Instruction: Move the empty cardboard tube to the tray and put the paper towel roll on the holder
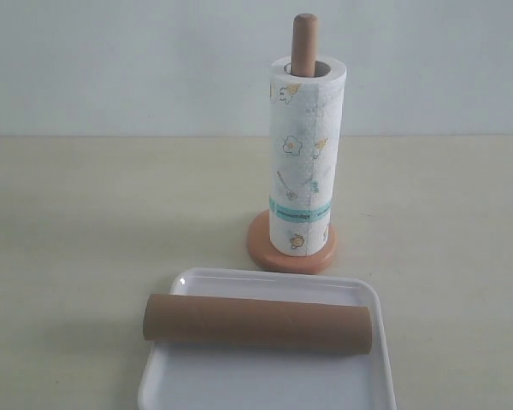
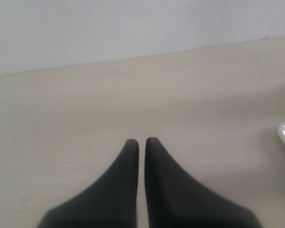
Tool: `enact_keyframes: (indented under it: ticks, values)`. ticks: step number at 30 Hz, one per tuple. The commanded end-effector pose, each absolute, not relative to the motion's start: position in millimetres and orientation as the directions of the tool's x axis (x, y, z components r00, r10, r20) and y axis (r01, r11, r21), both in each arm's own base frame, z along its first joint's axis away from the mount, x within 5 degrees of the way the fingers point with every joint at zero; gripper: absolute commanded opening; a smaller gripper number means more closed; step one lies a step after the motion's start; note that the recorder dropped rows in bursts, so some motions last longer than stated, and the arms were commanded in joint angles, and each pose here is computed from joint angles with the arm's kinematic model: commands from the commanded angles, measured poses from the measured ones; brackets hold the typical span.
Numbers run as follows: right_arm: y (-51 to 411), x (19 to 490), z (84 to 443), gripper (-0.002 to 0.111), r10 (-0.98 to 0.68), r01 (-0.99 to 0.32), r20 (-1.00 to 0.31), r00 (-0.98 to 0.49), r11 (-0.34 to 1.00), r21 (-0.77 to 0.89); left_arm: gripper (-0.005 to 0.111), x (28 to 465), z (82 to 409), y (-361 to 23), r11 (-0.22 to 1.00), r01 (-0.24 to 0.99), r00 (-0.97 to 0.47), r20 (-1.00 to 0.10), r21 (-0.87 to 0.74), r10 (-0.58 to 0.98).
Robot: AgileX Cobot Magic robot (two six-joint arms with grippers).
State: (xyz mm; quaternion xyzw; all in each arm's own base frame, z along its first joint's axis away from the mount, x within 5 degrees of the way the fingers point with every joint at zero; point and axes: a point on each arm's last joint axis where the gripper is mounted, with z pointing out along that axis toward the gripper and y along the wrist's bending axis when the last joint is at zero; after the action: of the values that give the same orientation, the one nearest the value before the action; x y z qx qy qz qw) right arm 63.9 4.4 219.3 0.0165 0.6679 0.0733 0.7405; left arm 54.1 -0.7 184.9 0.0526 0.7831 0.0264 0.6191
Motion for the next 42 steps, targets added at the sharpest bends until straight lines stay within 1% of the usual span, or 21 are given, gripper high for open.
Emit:
enact_keyframes:
  ticks: [1,10,18,21,42]
  values:
    - [2.1,60.7,212.3,0.005,0.126,-0.043,-0.991,0.054,0.991,0.124,0.004,54.1,184.8,-0.9,0.995,0.047,-0.222,-0.970,0.093,0.101]
    - [3.8,60.4,198.8,0.005,0.099,-0.045,-0.991,-0.095,0.994,0.104,0.004,54.1,184.8,-0.9,0.995,0.047,-0.222,-0.970,0.093,0.101]
    - [4.5,56.0,189.4,0.005,0.074,-0.050,-0.980,-0.184,0.995,0.085,0.004,54.1,184.8,-0.9,0.995,0.047,-0.222,-0.970,0.093,0.101]
    - [4.4,53.1,181.3,0.005,0.041,-0.050,-0.963,-0.267,0.997,0.056,0.004,54.1,184.8,-0.9,0.995,0.047,-0.222,-0.970,0.093,0.101]
    - [4.3,53.1,181.3,0.005,0.051,-0.047,-0.962,-0.267,0.997,0.066,0.004,54.1,184.7,-0.9,0.995,0.047,-0.222,-0.970,0.093,0.101]
